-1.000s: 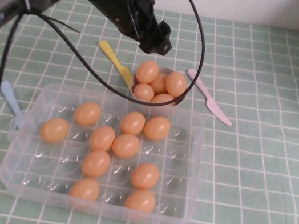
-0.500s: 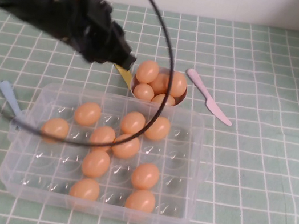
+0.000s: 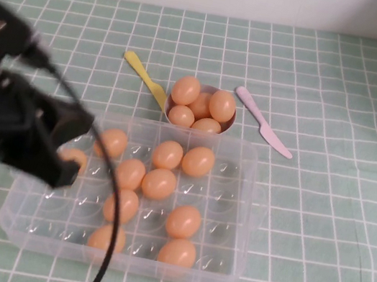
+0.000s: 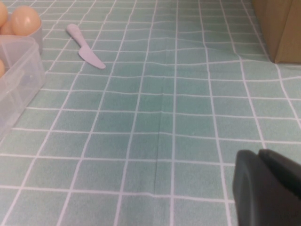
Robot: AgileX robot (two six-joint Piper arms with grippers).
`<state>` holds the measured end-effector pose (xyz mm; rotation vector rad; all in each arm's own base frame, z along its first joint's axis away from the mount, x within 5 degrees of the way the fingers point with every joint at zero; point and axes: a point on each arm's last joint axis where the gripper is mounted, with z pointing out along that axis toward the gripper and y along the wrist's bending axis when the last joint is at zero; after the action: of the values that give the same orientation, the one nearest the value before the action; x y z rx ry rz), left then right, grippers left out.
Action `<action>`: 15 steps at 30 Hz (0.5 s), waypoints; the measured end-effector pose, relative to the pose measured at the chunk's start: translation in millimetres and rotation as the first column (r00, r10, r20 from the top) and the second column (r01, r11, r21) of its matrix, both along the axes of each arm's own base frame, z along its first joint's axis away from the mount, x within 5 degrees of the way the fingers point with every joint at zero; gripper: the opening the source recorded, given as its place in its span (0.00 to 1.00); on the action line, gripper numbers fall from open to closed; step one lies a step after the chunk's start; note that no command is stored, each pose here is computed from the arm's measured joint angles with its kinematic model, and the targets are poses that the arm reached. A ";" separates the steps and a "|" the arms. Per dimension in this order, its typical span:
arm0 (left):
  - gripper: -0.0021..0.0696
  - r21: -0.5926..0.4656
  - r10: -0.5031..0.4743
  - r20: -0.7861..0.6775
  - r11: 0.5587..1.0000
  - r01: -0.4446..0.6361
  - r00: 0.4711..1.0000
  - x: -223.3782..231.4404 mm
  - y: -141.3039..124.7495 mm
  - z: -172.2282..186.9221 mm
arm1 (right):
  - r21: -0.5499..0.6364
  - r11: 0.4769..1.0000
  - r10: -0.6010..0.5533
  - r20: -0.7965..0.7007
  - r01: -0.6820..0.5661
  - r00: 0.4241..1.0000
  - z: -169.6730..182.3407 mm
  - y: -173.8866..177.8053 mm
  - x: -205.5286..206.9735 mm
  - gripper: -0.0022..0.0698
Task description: Take an egg out of the egg box
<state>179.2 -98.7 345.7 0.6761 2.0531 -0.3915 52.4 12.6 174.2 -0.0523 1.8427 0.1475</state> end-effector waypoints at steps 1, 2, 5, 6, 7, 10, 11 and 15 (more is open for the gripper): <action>0.03 -0.016 0.010 0.006 1.000 -0.010 1.000 -8.3 3.8 -3.5 | 0.000 1.000 0.000 0.000 0.000 1.000 0.0 0.0 0.0 0.01; 0.03 -0.031 0.018 0.013 0.999 -0.017 1.000 -14.4 6.6 -5.8 | 0.000 1.000 0.000 0.000 0.000 1.000 0.0 0.0 0.0 0.01; 0.03 -0.051 0.027 0.032 0.998 -0.026 0.999 -33.1 15.1 -12.1 | 0.000 1.000 0.000 0.000 0.000 1.000 0.0 0.0 0.0 0.01; 0.03 -0.054 0.027 0.038 0.998 -0.025 0.999 -37.6 17.0 -13.0 | 0.000 1.000 0.000 0.000 0.000 1.000 0.0 0.0 0.0 0.01; 0.03 -0.056 0.024 0.042 0.998 -0.021 0.999 -41.2 18.3 -12.5 | 0.000 1.000 0.000 0.000 0.000 1.000 0.0 0.0 0.0 0.01; 0.03 -0.045 0.018 0.052 0.999 -0.015 0.999 -46.9 21.0 -12.3 | 0.000 1.000 0.000 0.000 0.000 1.000 0.0 0.0 0.0 0.01; 0.03 -0.043 0.019 0.060 0.999 -0.017 0.998 -47.8 21.8 -12.0 | 0.000 1.000 0.000 0.000 0.000 1.000 0.0 0.0 0.0 0.01; 0.03 -0.044 0.040 0.120 0.998 -0.035 0.992 -50.0 25.7 -13.1 | 0.000 1.000 0.000 0.000 0.000 1.000 0.0 0.0 0.0 0.01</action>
<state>129.2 -73.1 332.6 0.6201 1.9353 -0.3622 52.4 12.6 174.2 -0.0523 1.8427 0.1475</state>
